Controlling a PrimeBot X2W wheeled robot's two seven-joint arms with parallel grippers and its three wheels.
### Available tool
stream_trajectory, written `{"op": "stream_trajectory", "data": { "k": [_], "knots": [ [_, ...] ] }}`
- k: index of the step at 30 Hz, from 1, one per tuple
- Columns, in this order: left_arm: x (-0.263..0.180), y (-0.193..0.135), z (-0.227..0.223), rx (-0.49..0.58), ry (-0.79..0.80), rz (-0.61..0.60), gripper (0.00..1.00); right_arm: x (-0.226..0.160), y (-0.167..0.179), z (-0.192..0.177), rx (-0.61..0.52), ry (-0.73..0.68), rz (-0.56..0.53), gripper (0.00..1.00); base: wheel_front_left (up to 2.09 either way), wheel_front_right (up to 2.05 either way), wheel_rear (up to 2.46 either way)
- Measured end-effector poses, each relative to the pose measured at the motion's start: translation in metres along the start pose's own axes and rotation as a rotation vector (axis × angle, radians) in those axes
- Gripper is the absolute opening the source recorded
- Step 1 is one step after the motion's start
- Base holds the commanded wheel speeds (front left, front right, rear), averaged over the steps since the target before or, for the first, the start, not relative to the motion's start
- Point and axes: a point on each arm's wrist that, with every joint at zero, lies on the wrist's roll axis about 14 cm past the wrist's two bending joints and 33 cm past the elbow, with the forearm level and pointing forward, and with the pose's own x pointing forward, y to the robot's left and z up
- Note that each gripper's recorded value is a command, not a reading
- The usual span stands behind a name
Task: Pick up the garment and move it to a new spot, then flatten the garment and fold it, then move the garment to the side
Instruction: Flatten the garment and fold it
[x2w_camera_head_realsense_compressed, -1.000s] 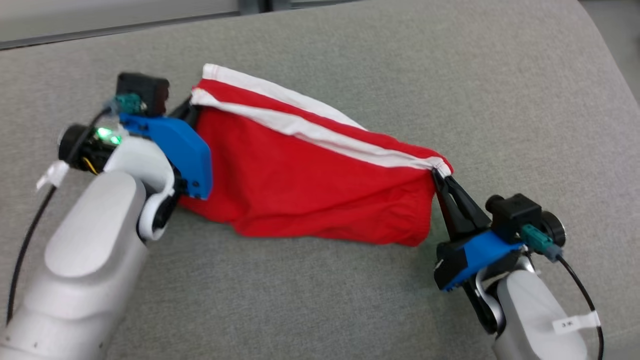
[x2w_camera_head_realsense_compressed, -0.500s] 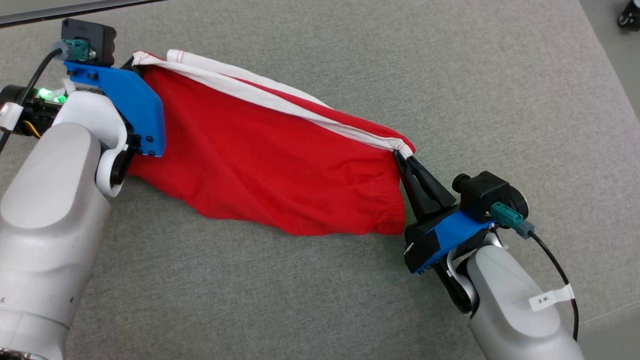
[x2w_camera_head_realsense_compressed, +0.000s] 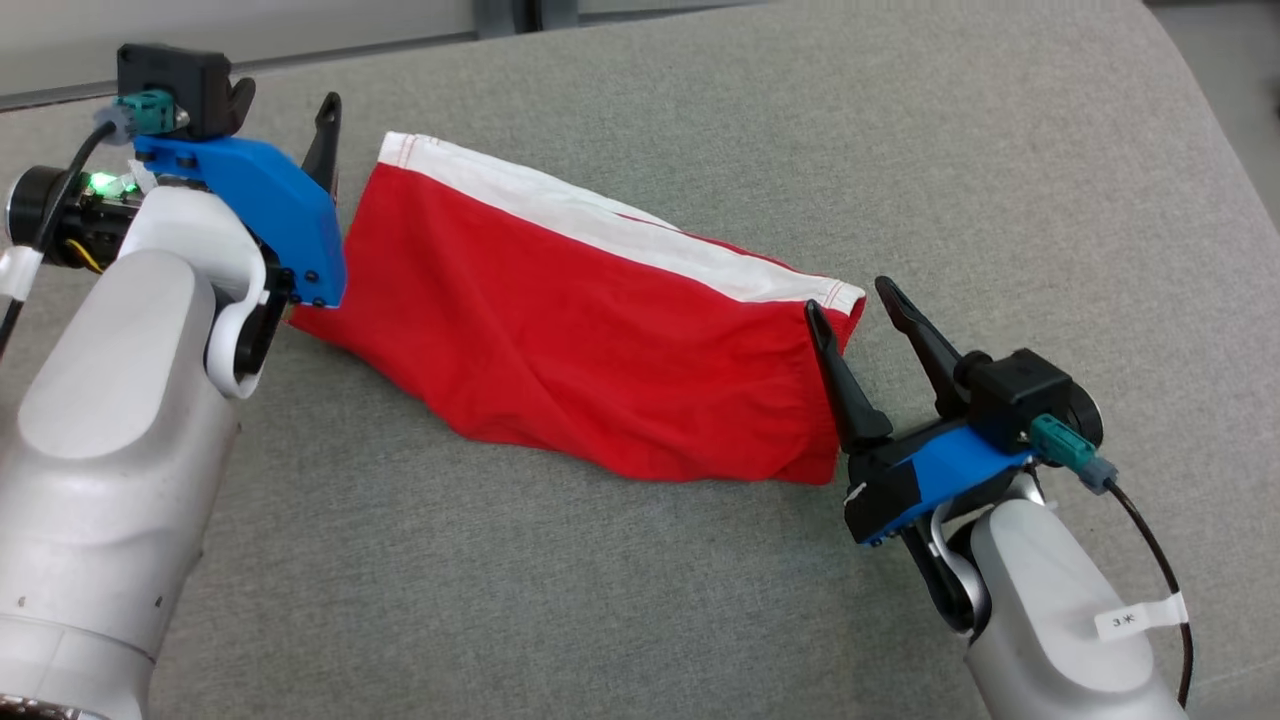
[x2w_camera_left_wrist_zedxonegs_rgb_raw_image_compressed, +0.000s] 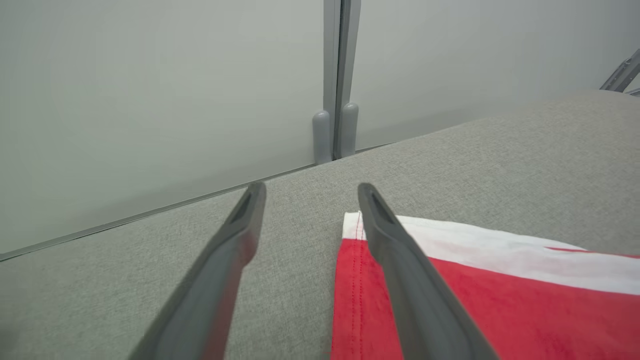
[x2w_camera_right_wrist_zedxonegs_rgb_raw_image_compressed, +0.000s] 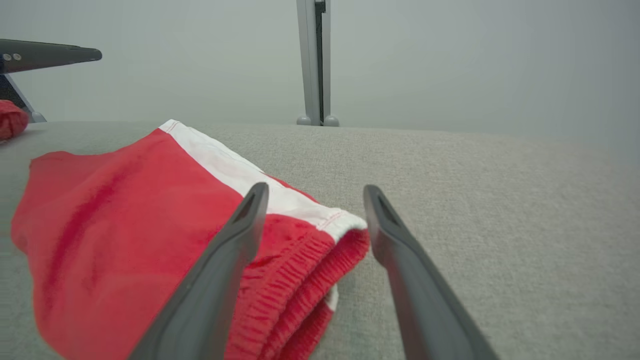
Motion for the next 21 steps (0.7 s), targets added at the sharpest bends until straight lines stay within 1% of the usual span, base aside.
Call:
{"op": "stream_trajectory", "data": {
  "k": [5,9,15,19,21],
  "knots": [
    [-0.024,0.007,0.007,0.000,-0.028,0.021,1.00,-0.011,-0.002,0.015,-0.013,-0.046,-0.019,1.00,0.00,0.00,0.00],
    [-0.040,0.000,-0.003,-0.009,0.010,0.009,1.00,-0.023,-0.006,0.026,-0.030,-0.068,-0.041,1.00,0.00,0.00,0.00],
    [-0.047,-0.020,-0.039,-0.056,0.121,-0.036,1.00,-0.037,-0.015,0.030,-0.031,-0.065,-0.079,1.00,0.00,0.00,0.00],
    [-0.041,-0.037,-0.069,-0.086,0.222,-0.089,1.00,-0.044,-0.022,0.024,-0.032,-0.038,-0.103,1.00,0.00,0.00,0.00],
    [-0.036,-0.040,-0.077,-0.084,0.251,-0.097,1.00,-0.046,-0.024,0.022,-0.032,-0.028,-0.109,1.00,0.00,0.00,0.00]
  ]
}}
